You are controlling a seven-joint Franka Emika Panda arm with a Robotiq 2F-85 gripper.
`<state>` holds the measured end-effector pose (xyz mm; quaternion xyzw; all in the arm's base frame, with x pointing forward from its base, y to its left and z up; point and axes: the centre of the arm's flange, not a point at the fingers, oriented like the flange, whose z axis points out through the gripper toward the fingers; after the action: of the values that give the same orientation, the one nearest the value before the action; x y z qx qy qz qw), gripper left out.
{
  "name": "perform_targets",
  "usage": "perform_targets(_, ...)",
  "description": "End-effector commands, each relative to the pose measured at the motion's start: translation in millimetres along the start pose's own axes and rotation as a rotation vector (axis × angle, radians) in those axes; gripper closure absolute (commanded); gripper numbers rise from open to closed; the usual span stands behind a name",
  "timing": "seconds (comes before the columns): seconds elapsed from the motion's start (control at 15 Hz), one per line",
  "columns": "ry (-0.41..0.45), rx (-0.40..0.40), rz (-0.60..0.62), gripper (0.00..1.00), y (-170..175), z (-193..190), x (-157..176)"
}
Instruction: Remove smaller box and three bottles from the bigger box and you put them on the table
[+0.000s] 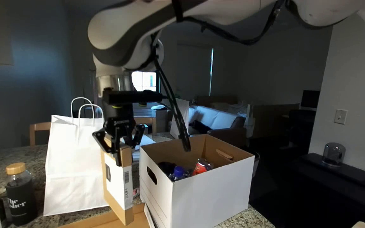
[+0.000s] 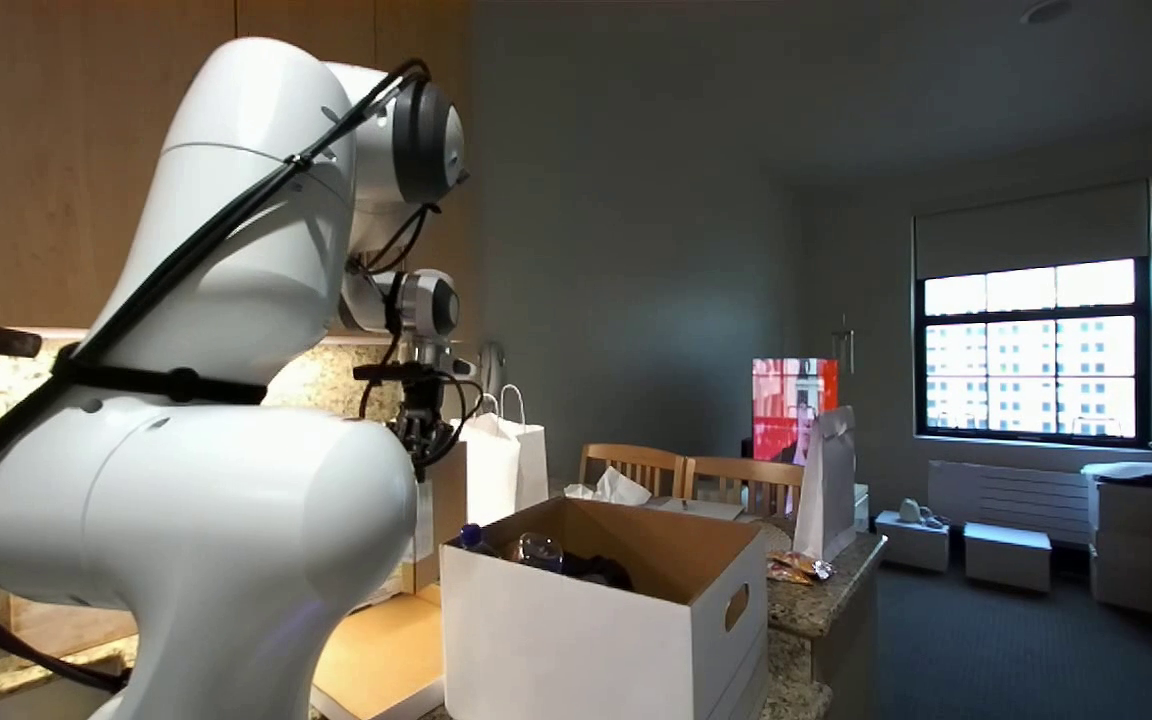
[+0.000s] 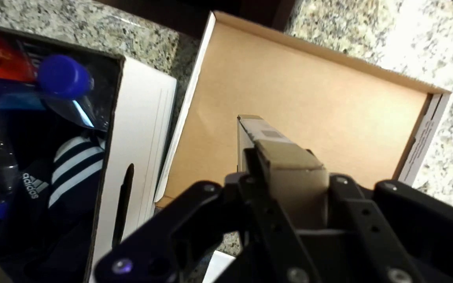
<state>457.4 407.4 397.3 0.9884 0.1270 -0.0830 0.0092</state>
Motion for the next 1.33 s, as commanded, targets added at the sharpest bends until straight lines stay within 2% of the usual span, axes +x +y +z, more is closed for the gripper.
perform_targets(0.0, -0.028, 0.014, 0.047, 0.9, -0.5, 53.4, 37.8)
perform_targets(0.27, -0.19, -0.054, 0.01, 0.9, -33.1, 133.5, 69.9)
perform_targets(0.47, -0.271, -0.112, -0.014, 0.9, -56.5, 165.5, 72.9)
perform_targets(0.53, -0.273, -0.13, -0.013, 0.46, -61.8, 164.1, 74.2)
perform_targets(0.67, -0.294, -0.143, -0.027, 0.4, -69.0, 166.6, 76.6)
perform_targets(1.07, -0.349, -0.118, -0.091, 0.02, -83.3, 169.6, 81.9)
perform_targets(1.27, -0.4, -0.069, -0.193, 0.0, -90.3, 165.6, 76.0)
